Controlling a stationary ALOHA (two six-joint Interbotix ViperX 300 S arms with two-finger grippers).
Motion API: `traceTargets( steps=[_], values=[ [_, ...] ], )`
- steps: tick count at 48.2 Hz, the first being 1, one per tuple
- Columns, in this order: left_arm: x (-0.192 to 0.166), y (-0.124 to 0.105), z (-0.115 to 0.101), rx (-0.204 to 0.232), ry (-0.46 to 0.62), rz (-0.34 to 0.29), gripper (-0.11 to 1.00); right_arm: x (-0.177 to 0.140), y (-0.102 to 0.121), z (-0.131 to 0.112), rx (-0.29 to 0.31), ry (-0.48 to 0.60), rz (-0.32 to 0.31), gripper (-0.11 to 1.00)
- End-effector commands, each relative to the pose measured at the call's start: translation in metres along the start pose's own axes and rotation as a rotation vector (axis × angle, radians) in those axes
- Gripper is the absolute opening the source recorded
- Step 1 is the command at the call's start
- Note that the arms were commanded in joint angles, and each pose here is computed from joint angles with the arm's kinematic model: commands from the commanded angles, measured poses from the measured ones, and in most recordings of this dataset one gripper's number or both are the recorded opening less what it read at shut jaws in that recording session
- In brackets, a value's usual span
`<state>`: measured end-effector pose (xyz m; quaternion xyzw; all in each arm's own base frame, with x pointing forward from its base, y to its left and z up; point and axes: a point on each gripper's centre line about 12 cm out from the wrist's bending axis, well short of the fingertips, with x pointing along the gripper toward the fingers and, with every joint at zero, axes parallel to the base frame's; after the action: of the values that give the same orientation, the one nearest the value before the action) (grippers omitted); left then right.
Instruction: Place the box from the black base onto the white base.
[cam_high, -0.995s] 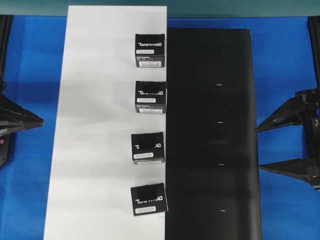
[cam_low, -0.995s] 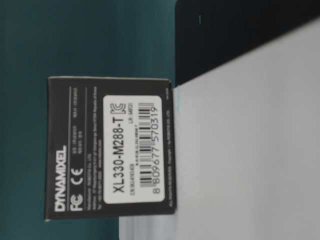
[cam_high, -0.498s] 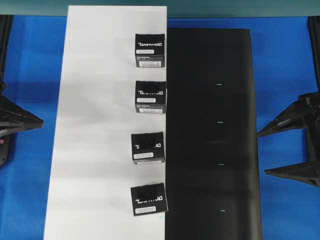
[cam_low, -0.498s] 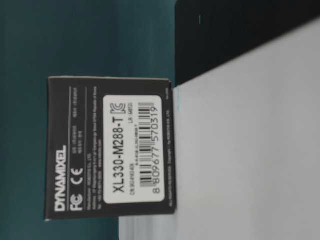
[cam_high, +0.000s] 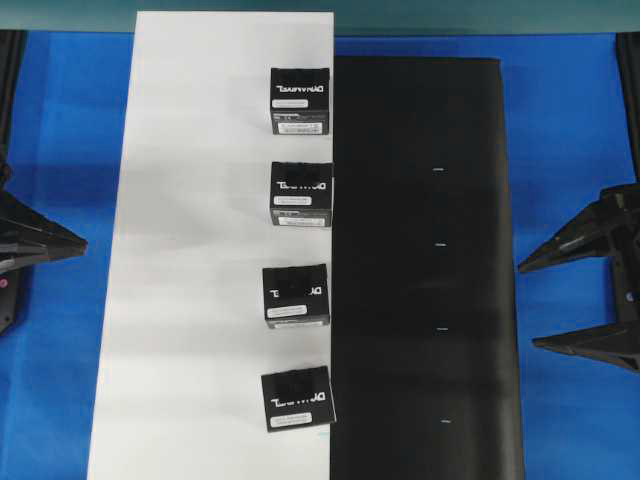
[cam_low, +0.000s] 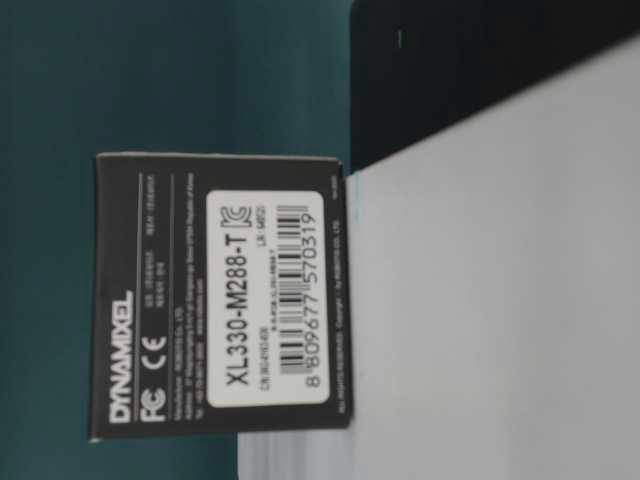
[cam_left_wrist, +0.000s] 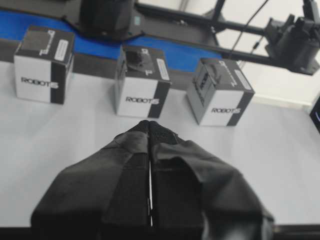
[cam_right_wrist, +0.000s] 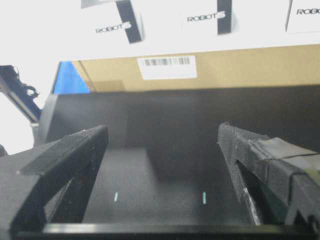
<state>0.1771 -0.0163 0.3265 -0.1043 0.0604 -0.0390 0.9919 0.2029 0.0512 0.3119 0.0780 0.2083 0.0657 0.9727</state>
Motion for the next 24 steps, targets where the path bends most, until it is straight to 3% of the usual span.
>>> traceTargets(
  steps=[1, 24],
  values=[
    [0.0003, -0.0013, 0.0047, 0.005, -0.012, -0.004, -0.05, -0.0012, 0.0010, 0.0019, -0.002, -0.010, 0.006, 0.98],
    [0.0007, -0.0012, 0.0045, 0.003, -0.010, -0.004, -0.05, -0.0009, -0.0007, -0.0029, 0.001, 0.004, -0.001, 0.98]
  ],
)
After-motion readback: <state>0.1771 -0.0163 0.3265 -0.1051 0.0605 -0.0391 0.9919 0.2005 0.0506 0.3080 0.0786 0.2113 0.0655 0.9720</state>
